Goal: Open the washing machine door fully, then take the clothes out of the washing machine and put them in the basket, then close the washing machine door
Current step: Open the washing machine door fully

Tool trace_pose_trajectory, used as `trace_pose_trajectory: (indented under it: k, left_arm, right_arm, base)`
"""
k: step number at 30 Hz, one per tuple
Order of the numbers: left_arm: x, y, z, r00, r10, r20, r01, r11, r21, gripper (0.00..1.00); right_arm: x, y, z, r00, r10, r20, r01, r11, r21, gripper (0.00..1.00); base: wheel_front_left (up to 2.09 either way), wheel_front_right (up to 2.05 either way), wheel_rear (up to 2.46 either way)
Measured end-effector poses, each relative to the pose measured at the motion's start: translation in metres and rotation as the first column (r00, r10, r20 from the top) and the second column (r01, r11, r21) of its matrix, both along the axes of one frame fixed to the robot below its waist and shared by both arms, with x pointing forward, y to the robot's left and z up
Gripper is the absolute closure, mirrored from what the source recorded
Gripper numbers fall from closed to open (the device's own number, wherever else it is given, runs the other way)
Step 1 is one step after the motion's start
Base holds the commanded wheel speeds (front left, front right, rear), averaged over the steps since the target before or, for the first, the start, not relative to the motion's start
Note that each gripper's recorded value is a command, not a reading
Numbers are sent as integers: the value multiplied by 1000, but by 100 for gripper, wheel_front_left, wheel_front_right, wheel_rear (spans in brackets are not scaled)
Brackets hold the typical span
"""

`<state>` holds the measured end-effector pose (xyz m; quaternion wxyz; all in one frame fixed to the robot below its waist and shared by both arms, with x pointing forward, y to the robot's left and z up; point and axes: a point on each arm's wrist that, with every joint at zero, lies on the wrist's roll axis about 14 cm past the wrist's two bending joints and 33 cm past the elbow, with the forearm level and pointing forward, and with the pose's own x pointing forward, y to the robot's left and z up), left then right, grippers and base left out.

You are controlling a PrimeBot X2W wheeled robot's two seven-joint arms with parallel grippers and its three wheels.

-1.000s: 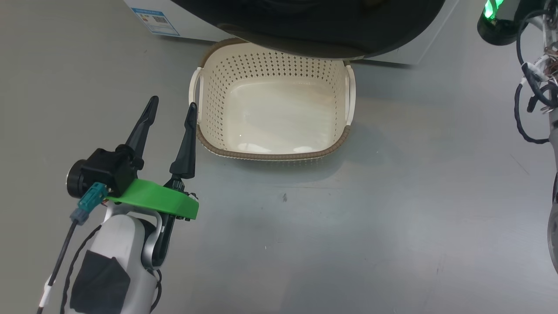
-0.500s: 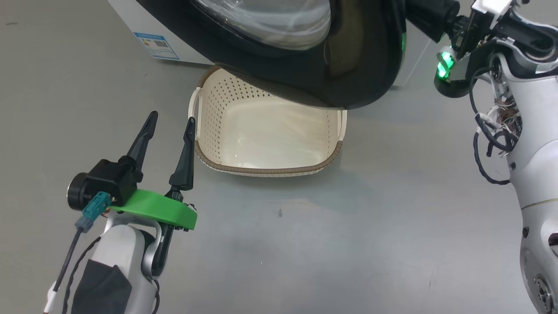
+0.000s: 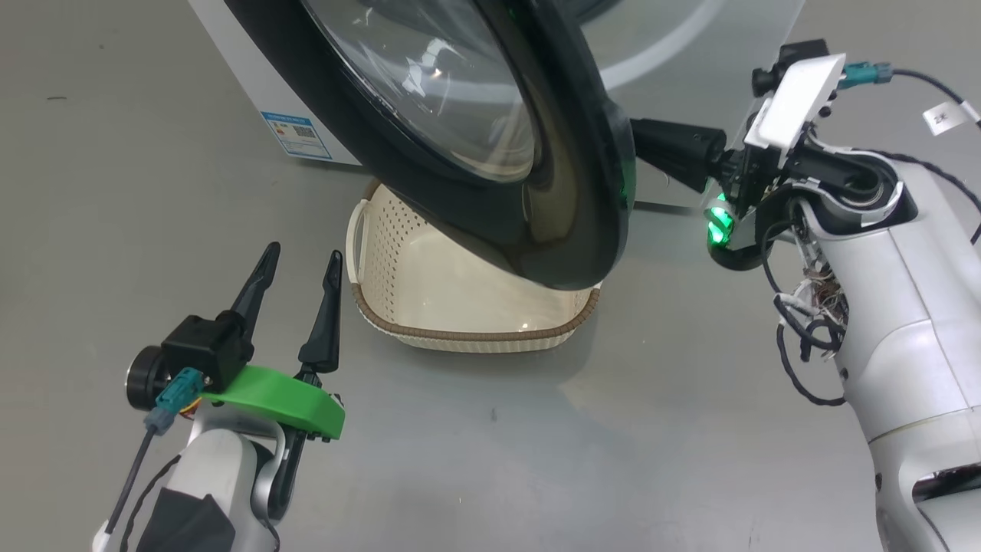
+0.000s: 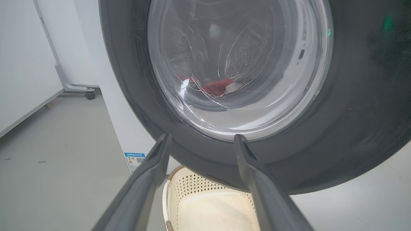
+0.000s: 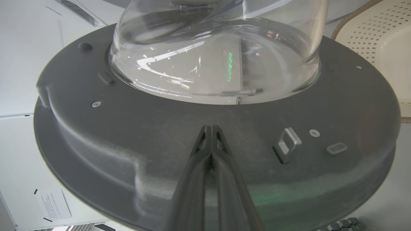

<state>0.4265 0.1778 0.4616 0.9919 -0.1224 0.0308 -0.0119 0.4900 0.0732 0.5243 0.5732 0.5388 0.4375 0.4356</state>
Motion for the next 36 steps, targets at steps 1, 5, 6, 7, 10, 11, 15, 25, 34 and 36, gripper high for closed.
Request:
trace_pose_trajectory:
  k: [1, 5, 6, 7, 10, 11, 15, 25, 34, 36]
  left_arm:
    - [-3, 1, 0, 1000, 3, -2, -3, 1000, -1, 0]
    - [-13, 3, 3, 1000, 13, 0, -13, 1000, -3, 0]
    - [-15, 4, 4, 1000, 16, 2, -16, 1000, -3, 0]
    - [-17, 5, 5, 1000, 19, 3, -19, 1000, -2, 0]
    - [-23, 8, 6, 1000, 31, 4, -31, 1000, -2, 0]
    - [-25, 10, 6, 999, 35, 3, -35, 999, -1, 0]
    - [-33, 14, 9, 999, 49, 6, -49, 999, 1, 0]
    - [-50, 30, 18, 995, 96, 24, -96, 995, 12, 0]
    - [-66, 46, 23, 988, 149, 36, -150, 989, 20, 0]
    - [-69, 49, 23, 987, 159, 34, -160, 987, 20, 0]
  right_arm:
    - [-5, 2, 1, 1000, 11, -2, -11, 1000, 3, 100]
    - [-24, 9, 2, 999, 47, -10, -47, 999, 10, 100]
    - [-28, 11, 3, 998, 56, -8, -56, 998, 8, 100]
    - [-33, 13, 4, 998, 69, -7, -69, 998, 8, 100]
    - [-45, 18, 5, 995, 97, -6, -97, 995, 8, 100]
    - [-49, 21, 4, 994, 113, -2, -113, 994, 4, 100]
    - [-65, 32, 4, 988, 158, -2, -158, 988, -1, 100]
    - [-100, 61, 4, 958, 286, 18, -286, 958, -16, 100]
    - [-125, 84, 7, 928, 372, 36, -372, 928, -7, 100]
    - [-129, 89, 9, 921, 388, 44, -388, 922, -3, 100]
  base:
    - [0, 0, 0]
    - [0, 0, 0]
    - [0, 0, 0]
    - [0, 0, 0]
    - [0, 0, 0]
    - [0, 0, 0]
    - [0, 0, 0]
    - [0, 0, 0]
    - [0, 0, 0]
    - [0, 0, 0]
